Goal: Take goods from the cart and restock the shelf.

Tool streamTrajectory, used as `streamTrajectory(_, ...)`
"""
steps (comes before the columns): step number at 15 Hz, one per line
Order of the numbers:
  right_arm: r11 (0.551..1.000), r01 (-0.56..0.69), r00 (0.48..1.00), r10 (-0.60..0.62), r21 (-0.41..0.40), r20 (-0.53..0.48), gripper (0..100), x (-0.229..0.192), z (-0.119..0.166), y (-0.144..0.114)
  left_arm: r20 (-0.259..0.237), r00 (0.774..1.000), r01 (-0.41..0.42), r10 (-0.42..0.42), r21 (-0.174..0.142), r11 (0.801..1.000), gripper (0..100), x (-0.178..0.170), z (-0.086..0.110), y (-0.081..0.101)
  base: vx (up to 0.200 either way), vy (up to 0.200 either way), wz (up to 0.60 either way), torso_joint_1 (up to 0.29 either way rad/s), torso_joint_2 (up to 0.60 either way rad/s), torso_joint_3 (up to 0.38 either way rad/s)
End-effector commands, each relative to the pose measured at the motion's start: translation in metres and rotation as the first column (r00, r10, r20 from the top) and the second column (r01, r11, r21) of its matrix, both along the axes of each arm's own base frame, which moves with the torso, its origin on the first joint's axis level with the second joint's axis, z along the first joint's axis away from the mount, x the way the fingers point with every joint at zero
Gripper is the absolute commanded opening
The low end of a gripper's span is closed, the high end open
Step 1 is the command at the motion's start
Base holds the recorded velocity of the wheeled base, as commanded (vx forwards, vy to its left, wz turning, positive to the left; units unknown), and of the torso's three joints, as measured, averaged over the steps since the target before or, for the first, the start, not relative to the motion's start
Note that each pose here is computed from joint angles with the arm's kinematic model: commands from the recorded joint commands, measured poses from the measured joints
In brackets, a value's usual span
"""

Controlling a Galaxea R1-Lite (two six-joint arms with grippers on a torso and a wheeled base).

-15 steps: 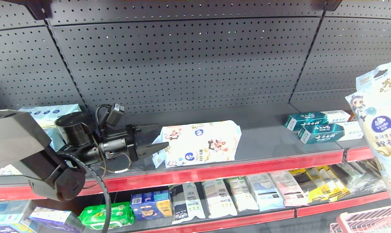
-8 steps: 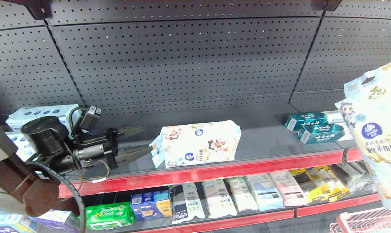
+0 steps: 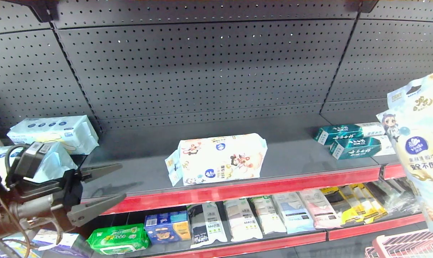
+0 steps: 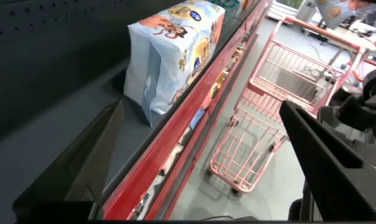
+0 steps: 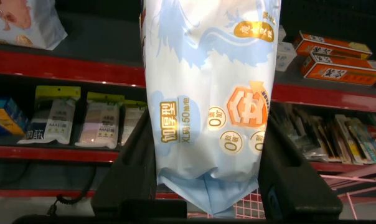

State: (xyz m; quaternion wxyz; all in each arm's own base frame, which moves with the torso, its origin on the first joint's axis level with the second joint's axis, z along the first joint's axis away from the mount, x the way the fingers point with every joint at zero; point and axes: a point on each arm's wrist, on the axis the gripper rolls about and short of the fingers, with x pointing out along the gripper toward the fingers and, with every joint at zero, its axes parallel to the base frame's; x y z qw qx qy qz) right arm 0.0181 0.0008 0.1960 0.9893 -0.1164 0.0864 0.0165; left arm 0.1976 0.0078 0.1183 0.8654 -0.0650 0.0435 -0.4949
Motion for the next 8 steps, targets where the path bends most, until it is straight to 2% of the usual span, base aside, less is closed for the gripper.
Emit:
streamTrajectory(1,1.0,-0.002,0.999,0.003,-0.011,0.038,0,-0.005,0.004,0.001,0.044,0.998,-0.055,0.055,0.007,0.998,100,-0.021,0.009,0.007,0.0,0.0,0.0,0.0,0.0,0.0)
streamTrajectory(3,0.998,-0.006,0.997,0.01,-0.055,0.073,0,-0.013,0.005,0.002,0.083,0.994,-0.069,0.068,0.01,0.998,100,-0.034,0.017,0.007,0.0,0.0,0.0,0.0,0.0,0.0)
streamTrajectory(5,0.998,-0.008,0.993,0.015,-0.063,0.121,0,-0.023,0.005,0.003,0.115,0.988,-0.103,0.101,0.013,0.995,100,-0.045,0.022,0.008,0.0,0.0,0.0,0.0,0.0,0.0)
streamTrajectory(6,0.998,-0.007,0.99,0.016,-0.066,0.142,0,-0.027,0.005,0.004,0.157,0.979,-0.131,0.126,0.018,0.991,100,-0.052,0.029,0.011,0.0,0.0,0.0,0.0,0.0,0.0)
streamTrajectory(7,0.998,-0.004,0.987,0.014,-0.066,0.157,0,-0.029,0.007,0.004,0.178,0.975,-0.137,0.131,0.018,0.99,100,-0.059,0.034,0.009,0.0,0.0,0.0,0.0,0.0,0.0)
streamTrajectory(8,0.998,-0.001,0.985,0.012,-0.062,0.172,0,-0.031,0.01,0.004,0.181,0.974,-0.138,0.133,0.017,0.99,100,-0.066,0.037,0.007,0.0,0.0,0.0,0.0,0.0,0.0)
